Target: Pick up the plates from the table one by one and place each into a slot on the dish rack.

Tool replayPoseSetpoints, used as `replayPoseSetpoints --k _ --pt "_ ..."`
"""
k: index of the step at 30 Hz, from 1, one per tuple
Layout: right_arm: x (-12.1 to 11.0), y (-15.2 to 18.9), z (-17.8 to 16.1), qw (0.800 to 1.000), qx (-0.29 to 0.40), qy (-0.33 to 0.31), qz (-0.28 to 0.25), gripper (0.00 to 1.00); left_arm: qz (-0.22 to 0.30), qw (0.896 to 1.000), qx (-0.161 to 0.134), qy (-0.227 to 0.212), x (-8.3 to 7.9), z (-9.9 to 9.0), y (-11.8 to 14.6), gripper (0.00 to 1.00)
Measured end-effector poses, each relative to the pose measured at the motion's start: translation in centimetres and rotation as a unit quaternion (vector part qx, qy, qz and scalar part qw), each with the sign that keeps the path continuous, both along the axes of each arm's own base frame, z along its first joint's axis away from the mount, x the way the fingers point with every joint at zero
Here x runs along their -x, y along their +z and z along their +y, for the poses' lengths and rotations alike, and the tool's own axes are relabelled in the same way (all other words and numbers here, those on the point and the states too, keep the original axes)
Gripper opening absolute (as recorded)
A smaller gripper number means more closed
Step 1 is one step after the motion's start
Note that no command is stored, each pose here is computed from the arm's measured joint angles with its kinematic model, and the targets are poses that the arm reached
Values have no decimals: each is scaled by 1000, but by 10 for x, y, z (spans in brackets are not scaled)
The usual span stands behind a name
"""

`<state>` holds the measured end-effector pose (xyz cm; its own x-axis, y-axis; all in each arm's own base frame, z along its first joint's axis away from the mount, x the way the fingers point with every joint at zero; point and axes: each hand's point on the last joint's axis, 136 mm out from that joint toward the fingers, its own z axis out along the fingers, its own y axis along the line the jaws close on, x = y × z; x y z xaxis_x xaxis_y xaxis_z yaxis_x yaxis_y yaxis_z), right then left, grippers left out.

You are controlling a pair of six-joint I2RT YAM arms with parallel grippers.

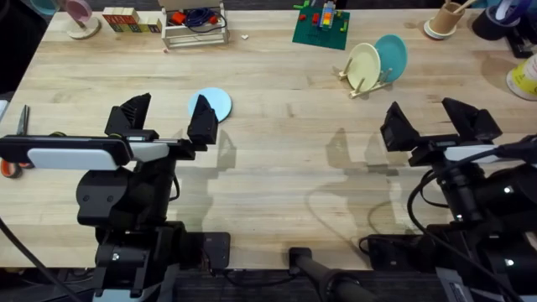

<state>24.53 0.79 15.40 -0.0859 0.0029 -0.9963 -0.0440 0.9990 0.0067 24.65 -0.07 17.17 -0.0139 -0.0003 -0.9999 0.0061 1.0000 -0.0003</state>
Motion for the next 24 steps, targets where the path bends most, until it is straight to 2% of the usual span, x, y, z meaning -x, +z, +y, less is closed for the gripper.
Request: replayPoseSetpoints --k 24 --pt "0 0 0 1000 0 0 1 994 1 1000 0 -5 0 -2 -1 993"
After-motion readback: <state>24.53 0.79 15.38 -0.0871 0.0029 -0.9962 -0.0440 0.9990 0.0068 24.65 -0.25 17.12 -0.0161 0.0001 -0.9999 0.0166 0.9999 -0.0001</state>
